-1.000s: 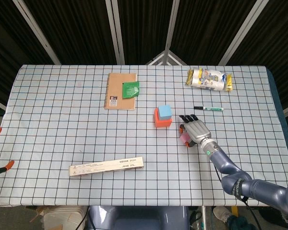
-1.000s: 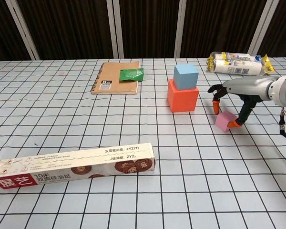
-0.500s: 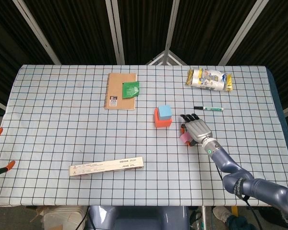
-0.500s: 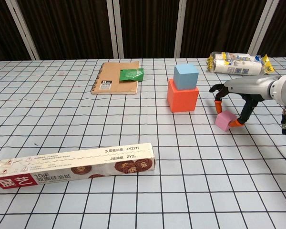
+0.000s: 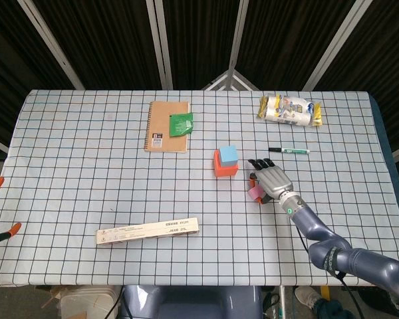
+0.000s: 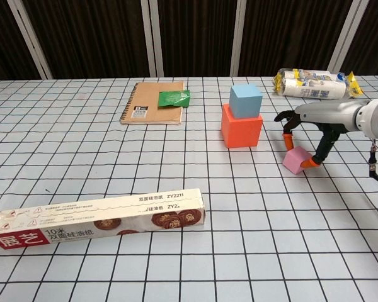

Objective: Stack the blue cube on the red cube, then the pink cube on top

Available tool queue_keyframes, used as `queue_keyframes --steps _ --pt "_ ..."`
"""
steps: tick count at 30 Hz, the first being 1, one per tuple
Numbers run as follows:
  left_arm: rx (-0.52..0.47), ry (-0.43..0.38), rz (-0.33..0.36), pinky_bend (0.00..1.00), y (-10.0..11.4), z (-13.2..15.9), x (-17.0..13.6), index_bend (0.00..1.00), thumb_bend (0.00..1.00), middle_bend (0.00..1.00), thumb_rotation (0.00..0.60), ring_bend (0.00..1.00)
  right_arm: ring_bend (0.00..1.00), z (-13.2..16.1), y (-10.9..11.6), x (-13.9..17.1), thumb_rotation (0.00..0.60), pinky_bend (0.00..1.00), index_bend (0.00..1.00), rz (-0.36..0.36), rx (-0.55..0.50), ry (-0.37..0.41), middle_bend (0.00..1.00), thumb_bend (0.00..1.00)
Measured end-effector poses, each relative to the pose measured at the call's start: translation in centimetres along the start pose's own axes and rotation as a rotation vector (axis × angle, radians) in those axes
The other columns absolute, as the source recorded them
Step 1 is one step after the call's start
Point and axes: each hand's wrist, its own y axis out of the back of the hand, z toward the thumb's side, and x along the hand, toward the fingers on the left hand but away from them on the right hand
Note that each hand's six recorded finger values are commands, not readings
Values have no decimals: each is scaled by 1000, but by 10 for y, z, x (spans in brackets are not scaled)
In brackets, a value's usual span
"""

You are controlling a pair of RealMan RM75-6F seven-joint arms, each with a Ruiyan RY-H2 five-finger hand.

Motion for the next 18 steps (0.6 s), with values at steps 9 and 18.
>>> queue_keyframes --steps 9,18 --pt "-12 -5 -3 0 2 -2 0 47 114 0 600 0 12 -8 38 12 600 0 528 -59 11 -22 2 347" --pt "-25 -15 -1 0 4 -3 -1 47 114 0 600 0 12 4 97 26 600 0 528 -108 59 -107 2 405"
